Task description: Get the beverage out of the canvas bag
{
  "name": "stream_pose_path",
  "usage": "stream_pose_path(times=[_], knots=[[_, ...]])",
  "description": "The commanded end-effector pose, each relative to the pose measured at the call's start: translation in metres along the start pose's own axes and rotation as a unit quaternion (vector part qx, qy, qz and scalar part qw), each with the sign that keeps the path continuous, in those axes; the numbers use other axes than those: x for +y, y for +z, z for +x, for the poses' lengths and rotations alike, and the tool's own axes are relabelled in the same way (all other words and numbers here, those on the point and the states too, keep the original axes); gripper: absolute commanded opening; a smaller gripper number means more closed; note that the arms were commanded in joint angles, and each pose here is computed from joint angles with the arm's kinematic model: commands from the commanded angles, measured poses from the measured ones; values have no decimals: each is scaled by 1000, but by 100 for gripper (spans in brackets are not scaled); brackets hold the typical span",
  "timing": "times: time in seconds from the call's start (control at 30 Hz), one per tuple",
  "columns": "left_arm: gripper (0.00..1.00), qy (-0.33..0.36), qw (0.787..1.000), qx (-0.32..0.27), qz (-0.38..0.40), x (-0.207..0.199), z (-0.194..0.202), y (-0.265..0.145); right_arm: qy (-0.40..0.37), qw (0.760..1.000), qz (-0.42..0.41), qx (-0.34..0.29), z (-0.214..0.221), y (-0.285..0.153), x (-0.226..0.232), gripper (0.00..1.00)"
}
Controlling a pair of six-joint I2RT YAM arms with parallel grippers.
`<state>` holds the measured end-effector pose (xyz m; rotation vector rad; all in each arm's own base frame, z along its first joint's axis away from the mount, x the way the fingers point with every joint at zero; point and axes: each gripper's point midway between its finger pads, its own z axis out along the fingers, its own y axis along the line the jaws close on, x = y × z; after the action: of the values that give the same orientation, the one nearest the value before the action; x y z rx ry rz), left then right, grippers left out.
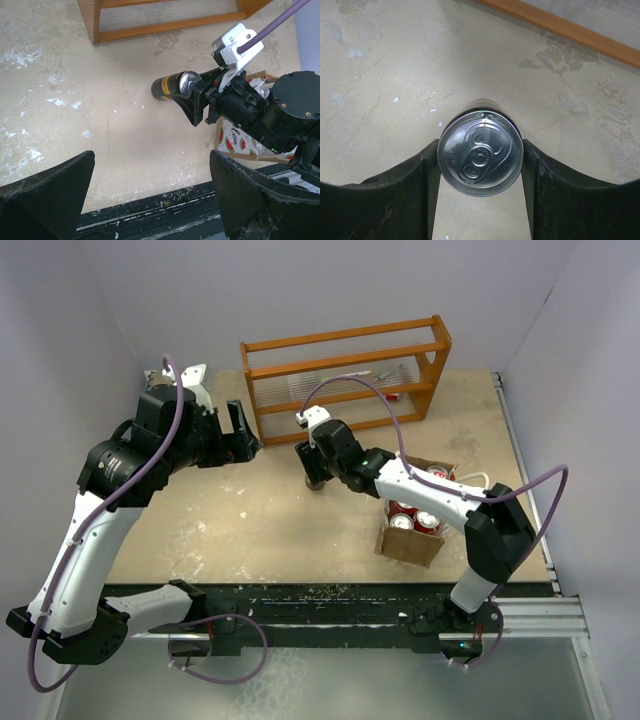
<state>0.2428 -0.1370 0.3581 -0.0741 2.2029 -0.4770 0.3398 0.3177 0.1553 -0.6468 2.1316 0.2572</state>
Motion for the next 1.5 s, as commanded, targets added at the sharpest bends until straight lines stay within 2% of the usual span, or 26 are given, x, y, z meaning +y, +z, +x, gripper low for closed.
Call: stream_pose_path(times=[0.0, 0.17, 0.3, 0.5, 0.6, 0.7, 0.87, 0.97, 1.03, 1.27, 1.47], knots=[[99, -4, 1000, -30, 3, -1, -15, -11, 11, 997, -2, -78, -46, -5, 2, 0], [99, -10, 999, -34, -1, 1, -15, -16, 8, 998, -9, -69, -42, 1, 6, 2], [99, -15, 999, -30, -4, 3, -11, -18, 8, 998, -10, -59, -39, 5, 7, 8], [99, -15, 999, -37, -1, 4, -12, -26, 4, 999, 6, -46, -37, 4, 1, 53], [99, -13, 999, -41, 2, 3, -14, -31, 7, 998, 12, -56, -49, -6, -2, 66], [99, -13, 999, -44, 10, 1, -15, -36, 24, 997, 17, -66, -65, -22, -5, 73], [99, -13, 998, -46, 27, -2, -11, -43, 38, 996, 10, -84, -87, -63, -10, 78], [99, -14, 998, -43, 40, -4, -6, -45, 60, 994, 5, -87, -86, -95, -15, 78], [99, -14, 998, -41, 48, -5, -2, -45, 82, 993, 6, -85, -76, -119, -22, 78], [99, -18, 995, -16, 92, -19, 11, -34, 166, 986, 24, -20, 3, -176, -40, 76], [99, -73, 987, 32, 139, -34, 41, -23, 217, 973, 75, 18, 48, -208, -62, 73]])
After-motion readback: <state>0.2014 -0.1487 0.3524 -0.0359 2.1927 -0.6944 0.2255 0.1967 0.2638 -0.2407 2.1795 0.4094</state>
